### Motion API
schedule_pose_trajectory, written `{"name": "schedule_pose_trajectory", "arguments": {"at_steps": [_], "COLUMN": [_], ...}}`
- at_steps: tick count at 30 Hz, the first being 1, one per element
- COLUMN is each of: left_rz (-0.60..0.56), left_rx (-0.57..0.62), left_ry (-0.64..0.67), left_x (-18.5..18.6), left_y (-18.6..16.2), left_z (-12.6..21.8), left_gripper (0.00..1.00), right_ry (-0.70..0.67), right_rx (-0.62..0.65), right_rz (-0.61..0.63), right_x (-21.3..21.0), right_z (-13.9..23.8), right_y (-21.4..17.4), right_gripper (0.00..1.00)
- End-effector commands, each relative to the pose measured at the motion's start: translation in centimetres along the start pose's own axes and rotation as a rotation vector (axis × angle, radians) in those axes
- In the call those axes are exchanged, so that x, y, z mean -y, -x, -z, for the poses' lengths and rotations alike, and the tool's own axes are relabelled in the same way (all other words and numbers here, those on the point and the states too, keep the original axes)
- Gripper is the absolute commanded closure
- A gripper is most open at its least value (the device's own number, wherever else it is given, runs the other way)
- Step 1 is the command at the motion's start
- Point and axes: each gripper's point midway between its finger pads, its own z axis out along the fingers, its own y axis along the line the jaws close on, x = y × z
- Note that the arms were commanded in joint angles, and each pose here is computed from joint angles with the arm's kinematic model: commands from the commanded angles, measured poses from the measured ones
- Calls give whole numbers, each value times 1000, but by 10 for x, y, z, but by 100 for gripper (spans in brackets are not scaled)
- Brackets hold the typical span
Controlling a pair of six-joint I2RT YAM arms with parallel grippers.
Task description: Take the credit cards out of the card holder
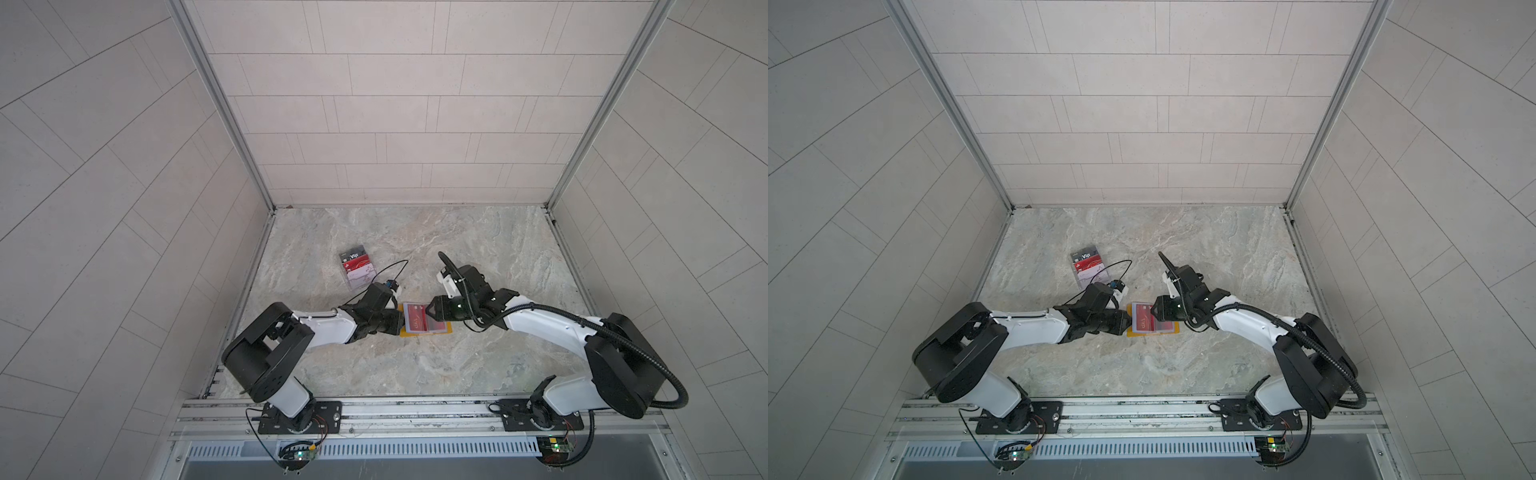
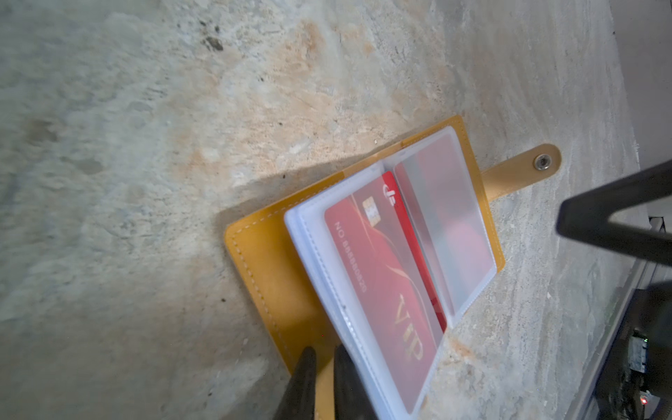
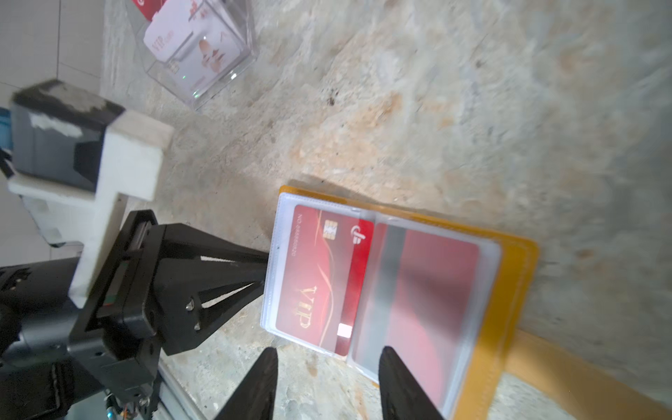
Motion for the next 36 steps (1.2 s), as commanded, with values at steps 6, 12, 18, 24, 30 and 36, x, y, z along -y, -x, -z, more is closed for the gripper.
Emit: {"name": "schedule_pose_trajectory", "arguments": {"at_steps": [6, 12, 18, 24, 30, 36], "left_rz": [-7, -11, -8, -7, -1, 0], "left_rx": [-8, -28, -37, -45, -47, -46], "left_ry": [16, 18, 20, 21, 23, 24], "left_x": [-3, -5, -7, -8, -9, -9], "left_y": [-4, -10, -12, -14, -16, -15], "left_z": [2, 0, -3, -5, -6, -7], "left_gripper": [84, 84, 84, 84, 84, 85], "right_ry": [-138, -144, -145, -77, 46, 121], "right_rx": [-107, -134, -150, -160, -114, -74], "right_rz": [-12, -22, -42, -62, -68, -60], "right_x": [35, 39, 41, 31, 6, -13], "right_z": [-13, -25, -33, -38, -31, -17], "right_y": [-25, -29, -32, -34, -23, -13], "right_gripper": [48, 48, 48, 47, 48, 48]}}
